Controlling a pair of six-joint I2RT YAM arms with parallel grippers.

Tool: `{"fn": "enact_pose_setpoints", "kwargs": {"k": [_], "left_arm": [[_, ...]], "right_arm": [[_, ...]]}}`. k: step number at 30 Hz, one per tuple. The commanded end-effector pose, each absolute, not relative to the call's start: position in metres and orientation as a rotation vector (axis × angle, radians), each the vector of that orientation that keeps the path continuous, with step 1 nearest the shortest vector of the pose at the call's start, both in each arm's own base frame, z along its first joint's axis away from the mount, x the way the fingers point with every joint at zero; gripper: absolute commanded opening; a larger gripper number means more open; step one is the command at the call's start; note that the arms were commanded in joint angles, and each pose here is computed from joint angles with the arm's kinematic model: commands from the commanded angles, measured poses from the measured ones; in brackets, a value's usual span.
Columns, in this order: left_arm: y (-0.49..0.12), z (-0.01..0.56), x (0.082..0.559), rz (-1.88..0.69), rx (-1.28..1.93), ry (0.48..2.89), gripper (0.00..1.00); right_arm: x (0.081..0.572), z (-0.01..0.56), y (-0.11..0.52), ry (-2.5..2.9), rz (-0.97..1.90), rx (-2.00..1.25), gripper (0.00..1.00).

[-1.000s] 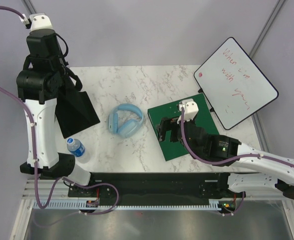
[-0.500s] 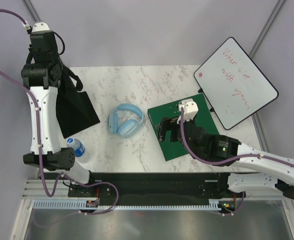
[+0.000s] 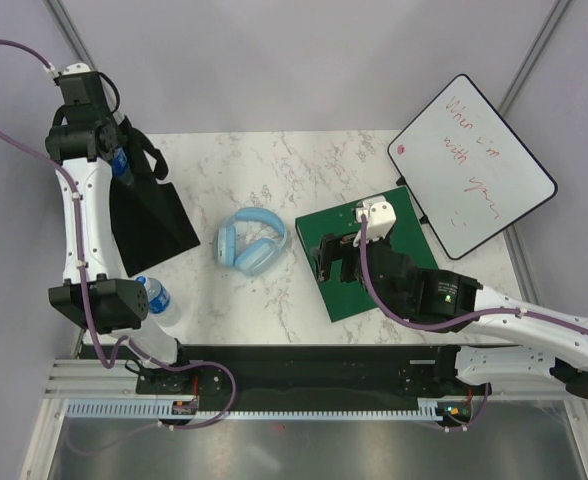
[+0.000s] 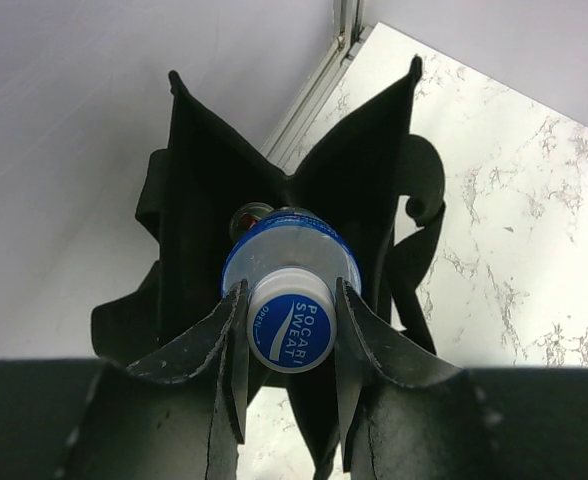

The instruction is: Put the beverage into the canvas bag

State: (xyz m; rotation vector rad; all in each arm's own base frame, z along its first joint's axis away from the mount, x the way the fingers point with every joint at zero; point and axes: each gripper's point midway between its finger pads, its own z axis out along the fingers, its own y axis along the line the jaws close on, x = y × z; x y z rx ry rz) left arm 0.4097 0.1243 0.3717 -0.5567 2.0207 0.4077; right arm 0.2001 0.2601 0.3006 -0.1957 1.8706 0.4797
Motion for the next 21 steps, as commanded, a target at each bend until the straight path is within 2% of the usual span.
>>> {"fn": "enact_pose_setpoints", "kwargs": {"k": [1,12,21], "left_arm": [[0.131,0.398,0.434,0.343,-0.59,1.855,0.02],[0.132,0.36,0.465,0.32,-0.58,1.929,0.02],[0.14,0.316,0.467,0.305,-0.631,2.014,0.02]], "right_arm": [[0.204,0.316,0.265,1.831,0.514,-0.176,0.98],[0.202,0.317,0.268,1.832,0.534,-0.186,0.98],[0.203,0.315,0.269,1.837,0.532,-0.185,0.98]]}}
